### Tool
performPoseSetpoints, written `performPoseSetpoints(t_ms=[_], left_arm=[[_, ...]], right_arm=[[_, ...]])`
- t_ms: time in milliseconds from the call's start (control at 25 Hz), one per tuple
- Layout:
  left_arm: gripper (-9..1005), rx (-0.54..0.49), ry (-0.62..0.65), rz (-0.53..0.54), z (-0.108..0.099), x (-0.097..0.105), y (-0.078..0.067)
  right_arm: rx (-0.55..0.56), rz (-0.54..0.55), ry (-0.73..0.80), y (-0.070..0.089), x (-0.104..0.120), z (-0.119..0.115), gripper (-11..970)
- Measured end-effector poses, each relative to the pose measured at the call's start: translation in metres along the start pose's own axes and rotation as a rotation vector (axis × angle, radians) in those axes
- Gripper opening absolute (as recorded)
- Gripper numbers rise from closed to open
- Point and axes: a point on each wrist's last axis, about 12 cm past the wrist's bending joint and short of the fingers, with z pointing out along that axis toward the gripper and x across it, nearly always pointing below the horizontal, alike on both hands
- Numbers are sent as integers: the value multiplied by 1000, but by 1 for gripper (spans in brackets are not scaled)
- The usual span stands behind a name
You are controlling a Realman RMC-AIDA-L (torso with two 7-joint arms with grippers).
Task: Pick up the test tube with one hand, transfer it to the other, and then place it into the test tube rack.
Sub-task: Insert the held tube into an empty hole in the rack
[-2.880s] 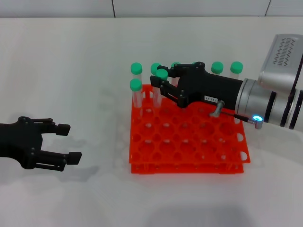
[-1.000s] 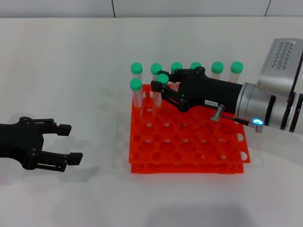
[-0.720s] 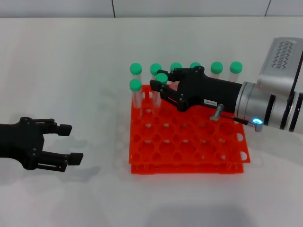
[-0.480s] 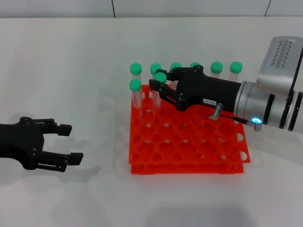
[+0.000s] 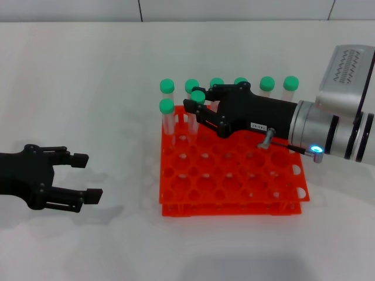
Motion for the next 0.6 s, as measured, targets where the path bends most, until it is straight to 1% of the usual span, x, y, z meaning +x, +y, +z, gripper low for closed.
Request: performPoseSetpoints(t_ms=[600], left_arm=[[880,0,0,0,0,0,0]], right_arm=[[-17,-4,4,3,0,2,349]])
